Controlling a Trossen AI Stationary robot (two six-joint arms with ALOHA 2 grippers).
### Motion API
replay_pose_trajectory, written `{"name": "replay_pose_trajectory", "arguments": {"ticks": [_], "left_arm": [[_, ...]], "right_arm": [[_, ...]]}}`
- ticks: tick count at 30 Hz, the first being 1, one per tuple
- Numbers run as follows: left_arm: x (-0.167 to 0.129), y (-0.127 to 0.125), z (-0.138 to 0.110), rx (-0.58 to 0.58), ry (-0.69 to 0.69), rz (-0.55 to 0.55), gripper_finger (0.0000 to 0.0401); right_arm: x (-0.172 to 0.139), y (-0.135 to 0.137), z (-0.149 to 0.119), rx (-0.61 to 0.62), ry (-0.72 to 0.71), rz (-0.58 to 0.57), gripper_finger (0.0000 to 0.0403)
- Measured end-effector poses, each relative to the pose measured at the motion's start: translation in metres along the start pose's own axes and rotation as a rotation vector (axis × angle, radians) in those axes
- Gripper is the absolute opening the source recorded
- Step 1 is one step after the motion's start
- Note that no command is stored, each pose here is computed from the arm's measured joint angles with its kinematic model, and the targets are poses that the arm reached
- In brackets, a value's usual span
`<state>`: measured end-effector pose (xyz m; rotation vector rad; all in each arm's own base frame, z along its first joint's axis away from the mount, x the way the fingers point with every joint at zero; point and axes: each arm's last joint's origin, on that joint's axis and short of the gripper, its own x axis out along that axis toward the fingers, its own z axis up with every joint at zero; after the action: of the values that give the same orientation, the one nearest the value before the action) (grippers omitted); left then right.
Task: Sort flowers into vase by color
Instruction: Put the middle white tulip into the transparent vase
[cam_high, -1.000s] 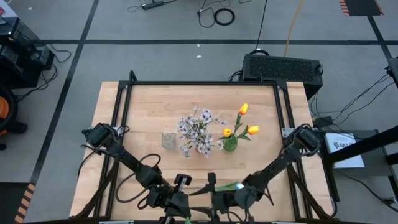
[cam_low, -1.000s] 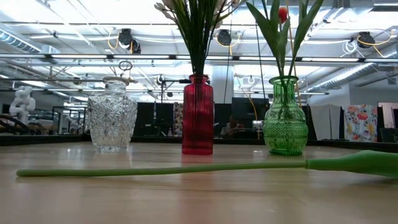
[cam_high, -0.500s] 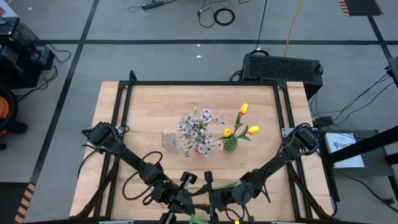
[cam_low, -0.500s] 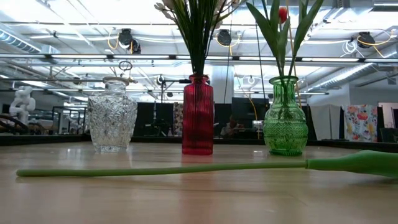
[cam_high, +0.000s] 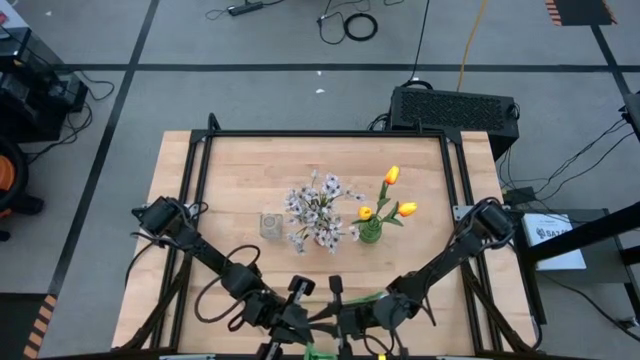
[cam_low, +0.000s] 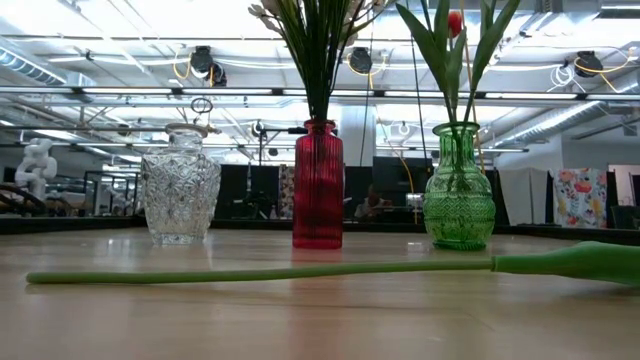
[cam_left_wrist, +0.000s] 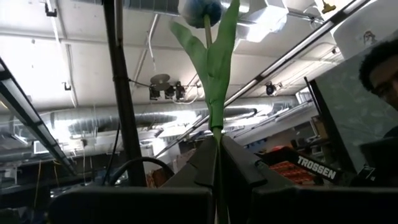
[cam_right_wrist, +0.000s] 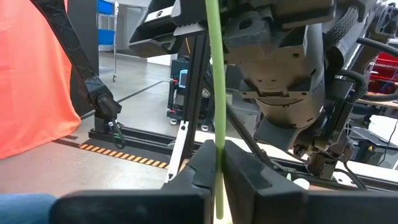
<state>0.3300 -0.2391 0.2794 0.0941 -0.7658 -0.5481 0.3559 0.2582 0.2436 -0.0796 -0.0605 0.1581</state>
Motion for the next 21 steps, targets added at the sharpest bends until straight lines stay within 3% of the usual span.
{"name": "replay_pose_trajectory", "arguments": {"ticks": [5, 8, 16, 21], "left_arm": [[0.000, -0.003, 0.004, -0.010, -0.027, 0.005, 0.0022], [0.001, -0.011, 0.006, 0.018, -0.018, 0.021, 0.0056], [0.000, -0.028, 0.016, 0.122, 0.071, 0.285, 0.0185], [-0.002, -0.034, 0.028, 0.131, 0.126, 0.478, 0.0221]], "right_arm": [[-0.005, 0.002, 0.007, 0.003, 0.009, 0.011, 0.0004], [-0.006, 0.001, 0.010, 0.024, 0.022, 0.013, 0.0002], [-0.013, -0.004, 0.023, 0.079, 0.057, -0.011, 0.0001], [-0.021, -0.010, 0.031, 0.152, 0.146, -0.016, 0.0001]]}}
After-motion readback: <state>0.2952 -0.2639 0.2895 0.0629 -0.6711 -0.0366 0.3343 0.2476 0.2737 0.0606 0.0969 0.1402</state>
